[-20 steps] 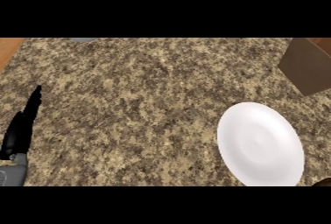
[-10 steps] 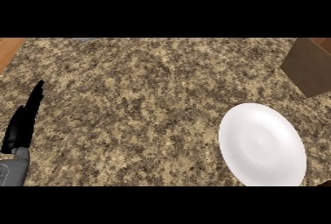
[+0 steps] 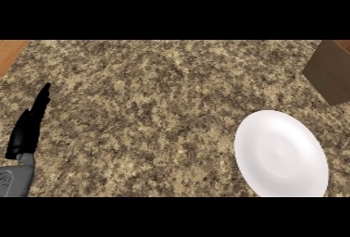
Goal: Pick the can from the plate and place it in the cardboard box
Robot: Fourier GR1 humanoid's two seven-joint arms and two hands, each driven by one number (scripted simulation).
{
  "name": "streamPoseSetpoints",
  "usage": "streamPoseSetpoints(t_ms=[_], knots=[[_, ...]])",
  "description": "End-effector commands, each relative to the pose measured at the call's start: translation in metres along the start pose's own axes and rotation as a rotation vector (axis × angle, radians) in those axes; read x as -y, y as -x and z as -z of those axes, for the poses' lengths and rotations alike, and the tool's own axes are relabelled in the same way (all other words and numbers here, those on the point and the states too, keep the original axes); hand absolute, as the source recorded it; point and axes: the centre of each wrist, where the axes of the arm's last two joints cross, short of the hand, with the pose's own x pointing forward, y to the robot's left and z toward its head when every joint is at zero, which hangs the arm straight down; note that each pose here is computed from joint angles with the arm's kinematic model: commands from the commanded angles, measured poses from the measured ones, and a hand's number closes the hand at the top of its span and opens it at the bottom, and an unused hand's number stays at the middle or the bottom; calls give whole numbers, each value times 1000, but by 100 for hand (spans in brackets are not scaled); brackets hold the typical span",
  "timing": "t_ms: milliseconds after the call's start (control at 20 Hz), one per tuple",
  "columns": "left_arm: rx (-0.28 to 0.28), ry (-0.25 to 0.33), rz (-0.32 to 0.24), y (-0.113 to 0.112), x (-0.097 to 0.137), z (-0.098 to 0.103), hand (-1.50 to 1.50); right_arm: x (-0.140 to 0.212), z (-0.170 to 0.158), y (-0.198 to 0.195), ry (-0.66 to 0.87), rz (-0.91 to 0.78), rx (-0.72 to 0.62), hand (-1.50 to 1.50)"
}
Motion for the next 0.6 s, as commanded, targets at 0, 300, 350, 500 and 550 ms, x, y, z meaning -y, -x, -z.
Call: streamPoseSetpoints(t_ms=[0,300,350,500,550], knots=[[20,0,0,-6,4,1,0,-34,11,-10,-7,8,-30,150],[40,2,3,-22,0,8,0,-51,14,-13,28,-70,-106,150],[23,15,7,-7,-9,5,0,-49,13,-11,35,-44,-138,150],[29,12,0,-12,2,6,0,-68,8,-3,-52,67,-222,-150],[41,27,-22,-21,14,8,0,-60,14,-12,-64,67,-224,-150]])
